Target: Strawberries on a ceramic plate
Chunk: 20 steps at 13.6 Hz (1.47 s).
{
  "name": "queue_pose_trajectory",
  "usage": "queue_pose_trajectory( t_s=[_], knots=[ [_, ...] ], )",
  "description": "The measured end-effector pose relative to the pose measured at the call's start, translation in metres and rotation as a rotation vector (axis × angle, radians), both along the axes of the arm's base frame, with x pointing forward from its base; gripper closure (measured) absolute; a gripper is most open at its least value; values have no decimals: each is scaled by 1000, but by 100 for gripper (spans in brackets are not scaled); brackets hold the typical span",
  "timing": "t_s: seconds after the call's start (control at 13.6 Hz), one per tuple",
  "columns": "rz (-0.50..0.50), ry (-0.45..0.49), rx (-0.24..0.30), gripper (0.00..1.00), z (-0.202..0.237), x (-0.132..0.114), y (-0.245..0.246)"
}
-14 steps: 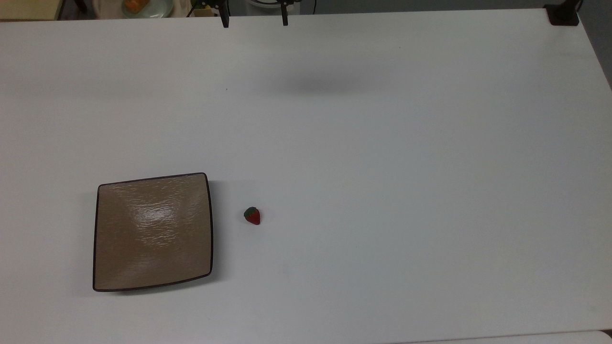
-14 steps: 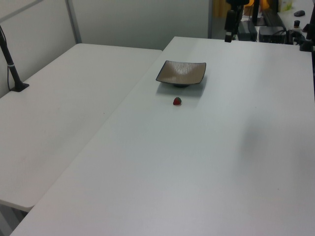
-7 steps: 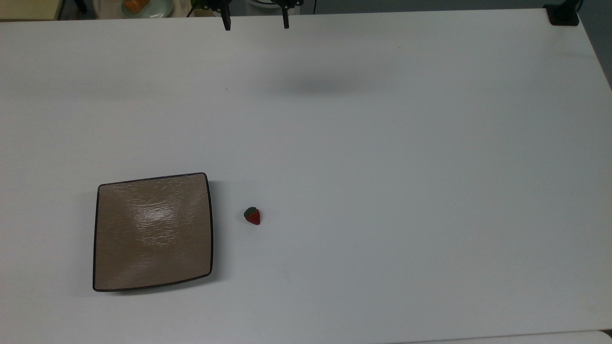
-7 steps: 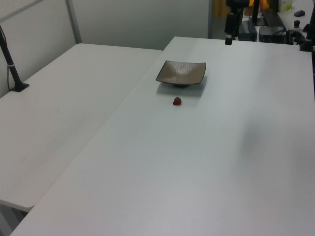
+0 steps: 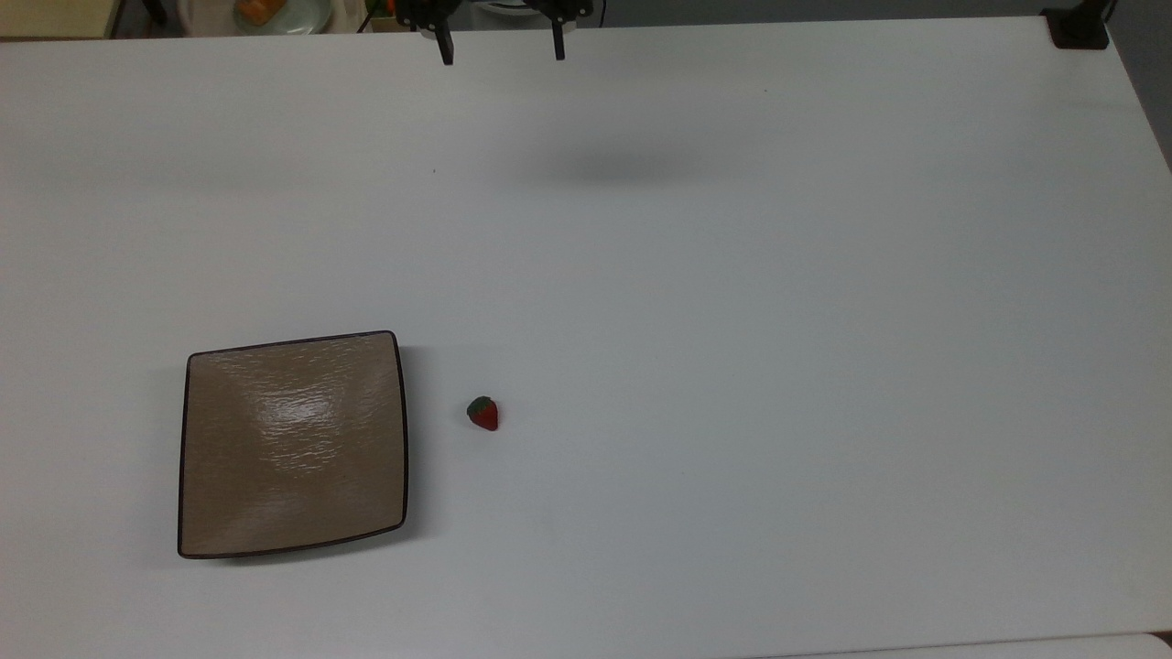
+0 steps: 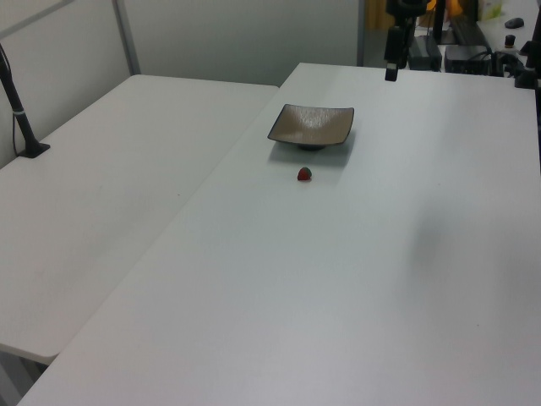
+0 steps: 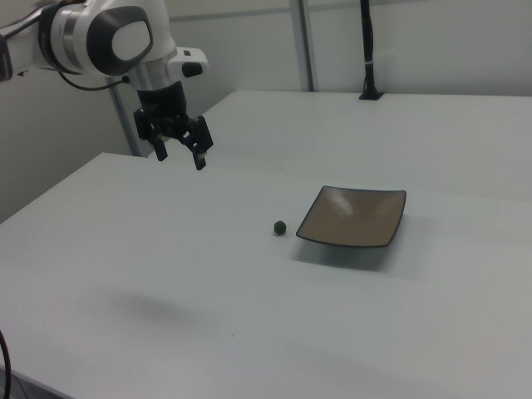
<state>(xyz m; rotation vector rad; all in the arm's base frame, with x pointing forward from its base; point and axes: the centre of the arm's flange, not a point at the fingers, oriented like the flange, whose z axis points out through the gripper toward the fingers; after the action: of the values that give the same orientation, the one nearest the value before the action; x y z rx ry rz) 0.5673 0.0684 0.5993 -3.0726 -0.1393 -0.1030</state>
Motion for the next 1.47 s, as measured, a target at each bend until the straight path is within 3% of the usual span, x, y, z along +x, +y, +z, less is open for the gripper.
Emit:
queue_pose_trajectory(
  t_s=[1.03, 1.47],
  knots=[
    [-19, -22, -1, 0, -41, 32, 4],
    [-147, -55, 14, 0, -56, 48, 4]
  ],
)
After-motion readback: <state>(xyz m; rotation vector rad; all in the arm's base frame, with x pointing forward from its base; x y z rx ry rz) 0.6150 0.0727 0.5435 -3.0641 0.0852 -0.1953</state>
